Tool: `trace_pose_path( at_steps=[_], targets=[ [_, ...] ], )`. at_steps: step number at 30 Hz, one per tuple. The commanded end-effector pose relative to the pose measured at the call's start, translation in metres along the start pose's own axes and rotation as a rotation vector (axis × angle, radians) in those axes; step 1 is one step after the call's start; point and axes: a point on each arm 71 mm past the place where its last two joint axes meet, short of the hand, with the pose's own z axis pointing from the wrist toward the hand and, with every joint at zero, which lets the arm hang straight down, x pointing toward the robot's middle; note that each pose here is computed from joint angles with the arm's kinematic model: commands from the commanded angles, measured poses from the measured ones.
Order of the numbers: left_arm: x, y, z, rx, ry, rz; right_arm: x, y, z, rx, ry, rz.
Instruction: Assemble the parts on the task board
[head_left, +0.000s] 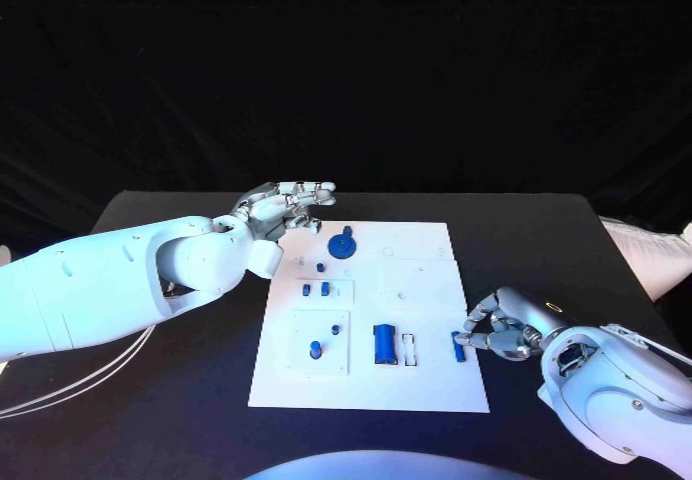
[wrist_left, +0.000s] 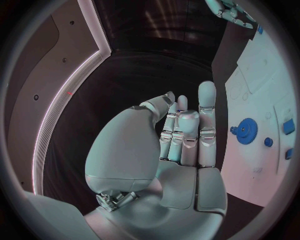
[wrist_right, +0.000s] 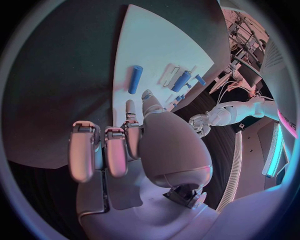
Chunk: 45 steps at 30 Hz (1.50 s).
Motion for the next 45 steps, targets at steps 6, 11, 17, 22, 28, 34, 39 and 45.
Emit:
trace_pose_path(
  at_steps=[6,11,17,22,28,34,39,45],
  targets=[
    [0.0027,-0.0004,0.0002,0.005,0.022,-0.003,0.013,0.0,0.004,0.003,0.055,-0.071],
    [0.0023,-0.0005,0.0001,0.005,0.021,-0.003,0.018,0.002,0.005,0.003,0.069,-0.075],
    [0.0019,-0.0006,-0.0001,0.005,0.021,-0.003,0.02,0.003,0.006,0.003,0.076,-0.087],
    [0.0018,-0.0006,-0.0002,0.004,0.021,-0.003,0.021,0.006,0.007,-0.005,0.077,-0.111],
    [0.0021,-0.0005,-0.0001,0.004,0.022,-0.003,0.026,0.015,0.011,-0.035,0.062,-0.178],
    [0.0018,-0.0005,-0.0003,0.003,0.022,-0.003,0.031,0.02,0.013,-0.046,0.068,-0.277],
    [0.0019,-0.0005,-0.0005,0.003,0.022,-0.003,0.033,0.022,0.013,-0.043,0.075,-0.332],
    [0.0021,-0.0005,-0.0004,0.003,0.023,-0.002,0.034,0.023,0.014,-0.042,0.074,-0.351]
  ],
)
